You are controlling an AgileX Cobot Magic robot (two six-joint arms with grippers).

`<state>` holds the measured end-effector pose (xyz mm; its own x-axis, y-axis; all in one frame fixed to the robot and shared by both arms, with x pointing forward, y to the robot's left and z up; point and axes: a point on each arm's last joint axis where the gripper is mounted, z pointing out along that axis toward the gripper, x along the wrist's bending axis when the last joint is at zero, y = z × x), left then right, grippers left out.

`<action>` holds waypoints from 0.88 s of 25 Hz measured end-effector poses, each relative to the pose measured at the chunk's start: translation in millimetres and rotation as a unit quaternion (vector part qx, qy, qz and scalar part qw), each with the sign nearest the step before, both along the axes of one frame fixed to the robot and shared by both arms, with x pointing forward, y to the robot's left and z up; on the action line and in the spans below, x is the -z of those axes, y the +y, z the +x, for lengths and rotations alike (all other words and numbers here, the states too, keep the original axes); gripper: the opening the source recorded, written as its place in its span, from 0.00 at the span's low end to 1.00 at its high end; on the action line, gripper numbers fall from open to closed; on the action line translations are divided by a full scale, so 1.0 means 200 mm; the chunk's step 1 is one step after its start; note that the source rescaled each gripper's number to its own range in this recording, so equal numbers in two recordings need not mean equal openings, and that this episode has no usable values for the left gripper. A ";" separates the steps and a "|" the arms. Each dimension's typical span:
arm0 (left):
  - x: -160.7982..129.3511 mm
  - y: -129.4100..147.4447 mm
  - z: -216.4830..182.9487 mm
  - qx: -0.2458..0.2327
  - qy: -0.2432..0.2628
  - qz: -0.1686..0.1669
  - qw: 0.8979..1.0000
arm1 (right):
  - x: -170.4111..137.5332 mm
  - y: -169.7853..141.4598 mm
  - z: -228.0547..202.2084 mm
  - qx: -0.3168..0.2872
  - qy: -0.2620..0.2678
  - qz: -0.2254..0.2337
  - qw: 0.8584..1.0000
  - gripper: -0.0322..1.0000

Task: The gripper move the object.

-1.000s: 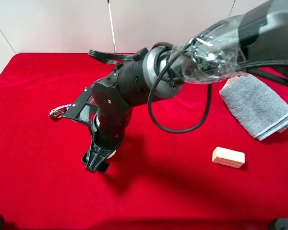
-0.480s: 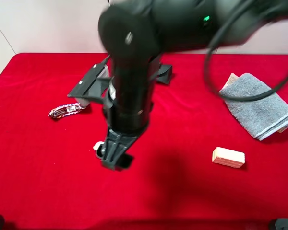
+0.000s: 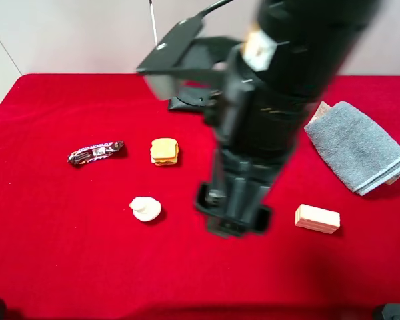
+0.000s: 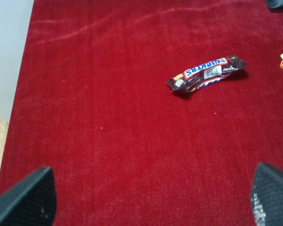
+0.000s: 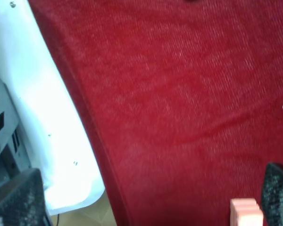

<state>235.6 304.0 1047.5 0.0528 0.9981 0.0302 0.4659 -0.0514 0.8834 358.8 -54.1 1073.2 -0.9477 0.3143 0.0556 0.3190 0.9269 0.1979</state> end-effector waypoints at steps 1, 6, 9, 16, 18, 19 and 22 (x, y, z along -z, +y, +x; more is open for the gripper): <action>0.00 0.00 0.00 0.000 0.000 0.000 1.000 | -0.02 -0.04 -0.02 0.002 -0.003 0.006 1.000 1.00; 0.00 0.00 0.00 0.000 0.000 0.000 1.000 | -0.09 -0.24 -0.13 0.017 -0.015 0.037 0.999 1.00; 0.00 0.00 0.00 0.000 0.000 0.000 1.000 | -0.11 -0.38 -0.20 0.025 -0.024 0.059 0.998 1.00; 0.00 0.00 0.00 0.000 0.000 0.000 1.000 | -0.07 -0.66 -0.36 0.030 -0.048 0.126 0.990 1.00; 0.00 0.00 0.00 0.000 0.000 0.000 1.000 | -0.03 -0.73 -0.39 0.036 -0.053 0.147 0.987 1.00; 0.00 0.00 0.00 0.000 0.000 0.000 1.000 | -0.01 -0.76 -0.41 0.039 -0.057 0.157 0.985 1.00; 0.00 0.00 0.00 0.000 0.000 0.000 1.000 | 0.05 -0.83 -0.45 0.044 -0.069 0.187 0.979 1.00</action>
<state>235.6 304.0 1047.5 0.0528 0.9981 0.0302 0.4659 -0.0514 0.8834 268.6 -221.1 1063.5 -0.9242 0.3778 0.0553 0.3411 0.7518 0.5643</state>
